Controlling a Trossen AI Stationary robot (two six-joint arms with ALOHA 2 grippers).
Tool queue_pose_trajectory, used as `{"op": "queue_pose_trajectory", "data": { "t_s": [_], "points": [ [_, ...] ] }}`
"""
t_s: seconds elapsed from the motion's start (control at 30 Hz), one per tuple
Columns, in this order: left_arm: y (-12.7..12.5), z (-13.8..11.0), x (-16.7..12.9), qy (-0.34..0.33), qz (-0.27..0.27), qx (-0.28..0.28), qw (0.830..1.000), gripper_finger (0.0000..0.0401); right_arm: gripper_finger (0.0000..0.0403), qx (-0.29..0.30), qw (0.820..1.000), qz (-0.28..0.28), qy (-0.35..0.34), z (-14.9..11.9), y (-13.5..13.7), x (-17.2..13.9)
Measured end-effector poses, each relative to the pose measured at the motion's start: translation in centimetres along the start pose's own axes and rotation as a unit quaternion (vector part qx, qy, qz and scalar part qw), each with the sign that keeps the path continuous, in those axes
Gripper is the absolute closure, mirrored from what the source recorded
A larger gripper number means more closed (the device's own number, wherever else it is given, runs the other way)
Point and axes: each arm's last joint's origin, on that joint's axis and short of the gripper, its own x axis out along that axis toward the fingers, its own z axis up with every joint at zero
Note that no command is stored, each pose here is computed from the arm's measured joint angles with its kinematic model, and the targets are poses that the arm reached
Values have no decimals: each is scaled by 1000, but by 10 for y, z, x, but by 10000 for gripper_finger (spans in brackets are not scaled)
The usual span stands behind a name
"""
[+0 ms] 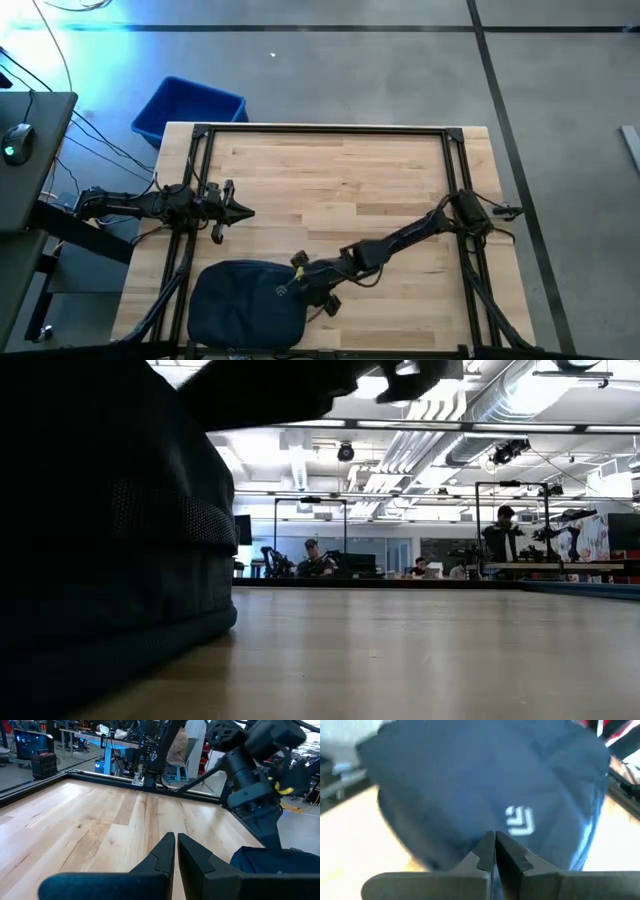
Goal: Unpack backpack
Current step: Open the blue backpack
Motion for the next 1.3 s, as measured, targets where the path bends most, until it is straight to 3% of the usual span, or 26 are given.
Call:
{"op": "queue_pose_trajectory", "data": {
  "t_s": [0.13, 0.23, 0.43, 0.6, 0.7, 0.87, 1.17, 1.3],
  "points": [
    [0, 0, 0, 1, 0, 0, 1000, 399, 398, -90, 995, 25, 40, 14, 15, -6],
    [0, 0, 0, 1, 0, 0, 1000, 399, 372, -125, 988, 32, 81, 21, 22, -13],
    [0, 0, 0, 1, 0, 0, 1000, 399, 257, -157, 983, 40, 85, 33, 36, -17],
    [0, 0, 0, 1, 0, 0, 1000, 399, 150, -189, 977, -47, 82, 28, 39, -9],
    [0, 0, 0, 1, 0, 0, 1000, 399, 122, -220, 971, -64, 74, 15, 40, -2],
    [0, 0, 0, 1, 0, 0, 1000, 399, 131, -263, 962, -62, 52, 0, 38, 5],
    [0, 0, 0, 1, 1, 0, 1000, 399, 197, -245, 969, -37, -4, -19, 26, 38],
    [0, 0, 0, 1, 1, 0, 1000, 399, 259, -199, 978, -56, -6, -19, 25, 49]
  ]
}}
